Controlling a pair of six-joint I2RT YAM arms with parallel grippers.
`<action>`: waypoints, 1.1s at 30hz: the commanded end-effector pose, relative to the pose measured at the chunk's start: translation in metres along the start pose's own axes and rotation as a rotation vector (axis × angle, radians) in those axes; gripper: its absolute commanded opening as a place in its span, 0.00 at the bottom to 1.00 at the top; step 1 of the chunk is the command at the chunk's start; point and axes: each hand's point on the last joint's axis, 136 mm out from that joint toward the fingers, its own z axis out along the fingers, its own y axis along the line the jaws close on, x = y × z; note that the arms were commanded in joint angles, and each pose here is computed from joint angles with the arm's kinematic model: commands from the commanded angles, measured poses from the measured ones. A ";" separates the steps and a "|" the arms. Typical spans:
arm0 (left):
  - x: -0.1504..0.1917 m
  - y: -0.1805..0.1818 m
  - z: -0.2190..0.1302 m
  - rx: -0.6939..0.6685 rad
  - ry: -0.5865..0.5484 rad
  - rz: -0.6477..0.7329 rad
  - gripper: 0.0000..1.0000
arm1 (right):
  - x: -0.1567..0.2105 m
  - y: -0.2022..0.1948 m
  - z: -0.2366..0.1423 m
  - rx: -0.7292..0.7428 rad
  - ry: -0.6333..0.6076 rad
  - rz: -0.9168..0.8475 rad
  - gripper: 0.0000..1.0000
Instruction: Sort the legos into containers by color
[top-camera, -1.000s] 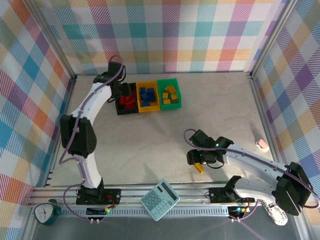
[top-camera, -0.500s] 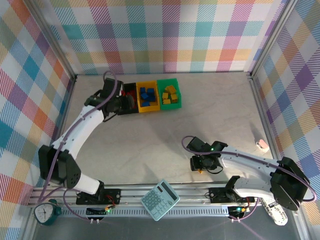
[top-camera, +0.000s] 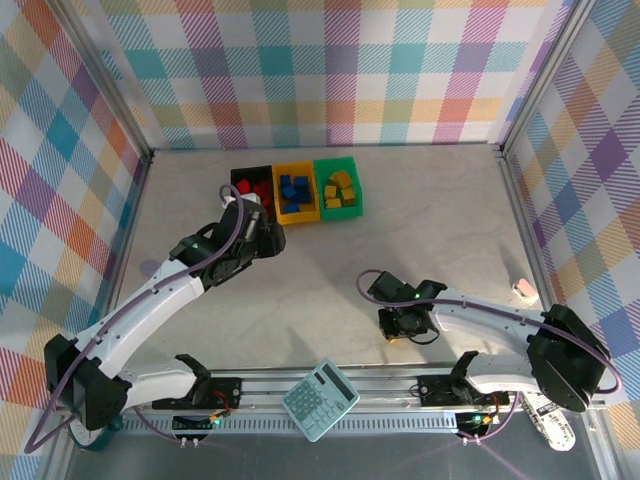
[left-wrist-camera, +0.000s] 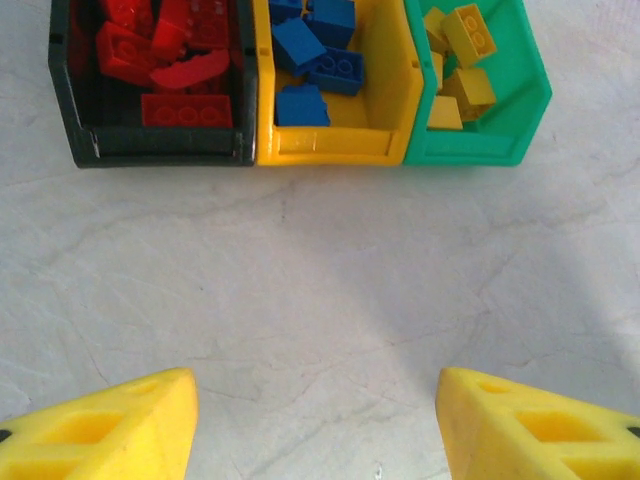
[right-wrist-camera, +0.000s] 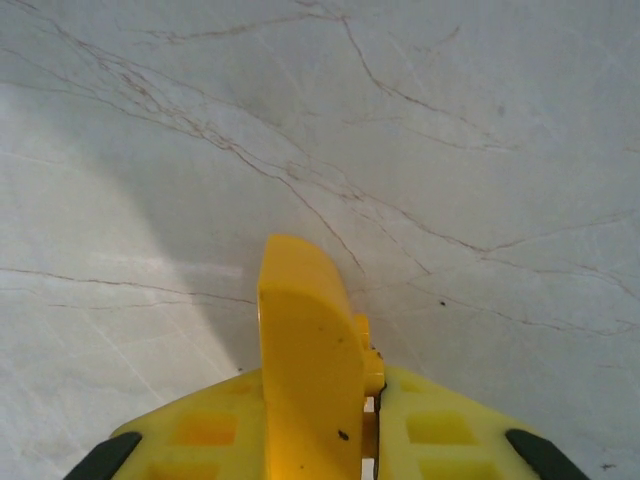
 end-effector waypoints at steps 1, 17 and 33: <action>0.001 0.005 -0.010 -0.018 -0.031 -0.003 0.64 | -0.025 0.014 -0.010 -0.009 -0.069 -0.059 0.19; 0.004 0.021 -0.041 -0.057 -0.064 -0.021 0.64 | -0.280 0.073 -0.069 -0.219 -0.416 -0.143 0.14; 0.002 0.025 -0.059 -0.051 -0.081 -0.025 0.64 | -0.432 0.080 -0.025 -0.201 -0.473 -0.192 0.19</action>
